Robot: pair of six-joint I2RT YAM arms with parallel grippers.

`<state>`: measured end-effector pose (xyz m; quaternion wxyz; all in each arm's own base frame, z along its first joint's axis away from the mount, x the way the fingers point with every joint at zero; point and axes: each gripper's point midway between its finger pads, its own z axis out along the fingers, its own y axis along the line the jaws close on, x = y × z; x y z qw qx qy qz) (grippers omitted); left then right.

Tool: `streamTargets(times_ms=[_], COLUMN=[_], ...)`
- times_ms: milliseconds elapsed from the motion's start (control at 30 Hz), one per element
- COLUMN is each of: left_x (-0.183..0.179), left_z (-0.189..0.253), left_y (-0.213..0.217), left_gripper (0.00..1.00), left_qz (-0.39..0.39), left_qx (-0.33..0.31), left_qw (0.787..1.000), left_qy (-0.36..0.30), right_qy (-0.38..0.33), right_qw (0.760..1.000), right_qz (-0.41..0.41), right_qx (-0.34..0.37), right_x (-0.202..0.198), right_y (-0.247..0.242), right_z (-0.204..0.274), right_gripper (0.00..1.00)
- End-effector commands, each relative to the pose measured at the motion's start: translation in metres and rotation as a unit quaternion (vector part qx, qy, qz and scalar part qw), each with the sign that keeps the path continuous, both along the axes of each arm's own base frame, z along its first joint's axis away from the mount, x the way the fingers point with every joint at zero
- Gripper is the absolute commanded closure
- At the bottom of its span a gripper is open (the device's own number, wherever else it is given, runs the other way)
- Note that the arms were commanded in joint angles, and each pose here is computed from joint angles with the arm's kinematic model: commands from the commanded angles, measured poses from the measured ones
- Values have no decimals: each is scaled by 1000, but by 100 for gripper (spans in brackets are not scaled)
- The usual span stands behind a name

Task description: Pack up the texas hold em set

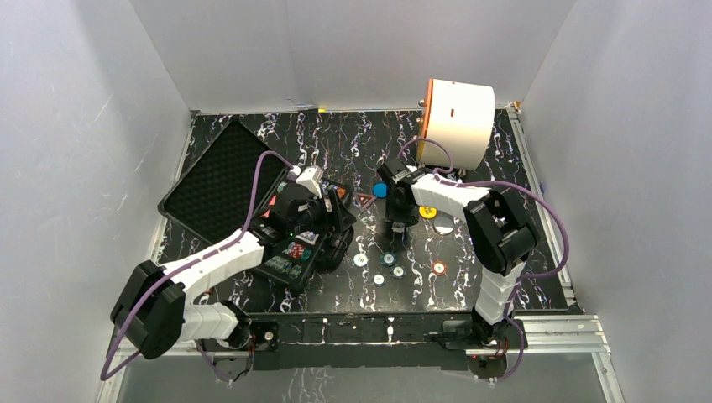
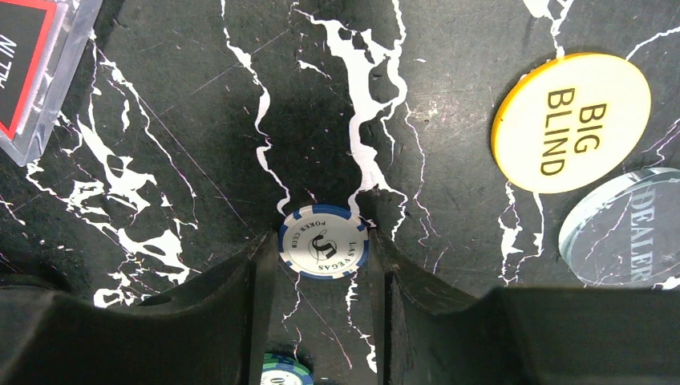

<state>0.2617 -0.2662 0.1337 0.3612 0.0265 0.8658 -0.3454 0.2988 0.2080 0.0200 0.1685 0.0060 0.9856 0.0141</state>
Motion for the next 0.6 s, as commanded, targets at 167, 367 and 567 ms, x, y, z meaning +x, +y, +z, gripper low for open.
streamTargets(times_ms=[167,367,567], left_x=[-2,-5,-10], left_z=[6,3,-7], left_y=[-10,-17,-27], left_gripper=[21,19,22], left_qz=[-18,-35,-52], left_qx=[-23,-33,-49], left_qw=[1000,999,997], left_qy=[4,16,39], right_qy=[12,-33,-45], right_qw=[1000,997,990], right_qz=[-19,-32,-55], right_qx=[-3,57,125], right_x=[-7,-1,-8], right_y=[-6,6,19], right_z=[-10,31,54], right_gripper=[56,55,55])
